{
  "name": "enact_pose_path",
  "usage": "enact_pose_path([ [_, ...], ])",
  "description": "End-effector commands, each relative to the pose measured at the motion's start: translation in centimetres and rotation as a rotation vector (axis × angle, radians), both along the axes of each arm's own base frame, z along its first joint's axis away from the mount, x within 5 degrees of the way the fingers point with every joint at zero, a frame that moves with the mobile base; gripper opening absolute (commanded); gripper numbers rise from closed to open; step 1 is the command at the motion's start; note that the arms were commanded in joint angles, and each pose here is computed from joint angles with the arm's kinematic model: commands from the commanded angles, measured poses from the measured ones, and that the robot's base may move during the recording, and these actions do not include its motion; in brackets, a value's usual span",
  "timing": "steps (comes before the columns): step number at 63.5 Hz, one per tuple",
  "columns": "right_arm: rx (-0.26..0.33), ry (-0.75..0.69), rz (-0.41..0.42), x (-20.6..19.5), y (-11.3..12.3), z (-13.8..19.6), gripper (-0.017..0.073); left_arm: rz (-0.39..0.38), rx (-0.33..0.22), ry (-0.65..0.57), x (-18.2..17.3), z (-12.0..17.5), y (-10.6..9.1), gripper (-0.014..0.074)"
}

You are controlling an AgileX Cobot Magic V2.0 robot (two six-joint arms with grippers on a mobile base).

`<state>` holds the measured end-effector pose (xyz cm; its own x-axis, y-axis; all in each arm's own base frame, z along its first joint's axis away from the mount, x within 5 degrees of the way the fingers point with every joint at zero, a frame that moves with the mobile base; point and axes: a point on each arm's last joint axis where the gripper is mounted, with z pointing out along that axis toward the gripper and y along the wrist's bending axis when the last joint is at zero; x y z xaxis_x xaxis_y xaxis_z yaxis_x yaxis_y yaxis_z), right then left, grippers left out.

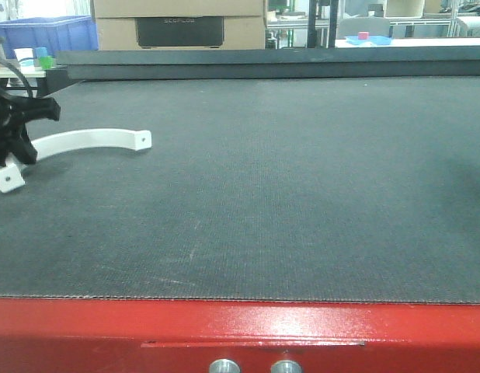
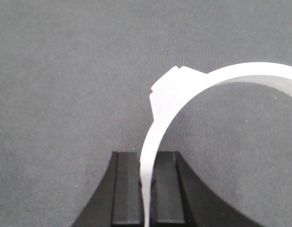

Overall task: Grab PVC pipe and place in blue bin
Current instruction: 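Close both grippers on the white curved pipe piece, then lift the white curved pipe piece off the table with both grippers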

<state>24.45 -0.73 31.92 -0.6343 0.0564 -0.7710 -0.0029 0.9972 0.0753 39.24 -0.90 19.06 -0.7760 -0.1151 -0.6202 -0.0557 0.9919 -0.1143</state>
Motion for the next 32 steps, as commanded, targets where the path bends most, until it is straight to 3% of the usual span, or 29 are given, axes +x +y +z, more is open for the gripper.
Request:
enact_pose_path([
  [1,-0.012,-0.088,-0.008,-0.5,-0.1,1.3,-0.0169,-0.017,0.022,-0.068,-0.2,2.1,-0.1,-0.0111],
  [19,-0.019,-0.197,-0.009,-2.8,0.1,3.7,-0.0169,-0.029,0.032,-0.153,-2.0,6.7,-0.1,-0.0111],
  [32,-0.024,-0.276,-0.009,-4.7,0.2,5.4,-0.0169,-0.054,0.09,-0.259,-4.9,10.9,0.1,-0.0111],
])
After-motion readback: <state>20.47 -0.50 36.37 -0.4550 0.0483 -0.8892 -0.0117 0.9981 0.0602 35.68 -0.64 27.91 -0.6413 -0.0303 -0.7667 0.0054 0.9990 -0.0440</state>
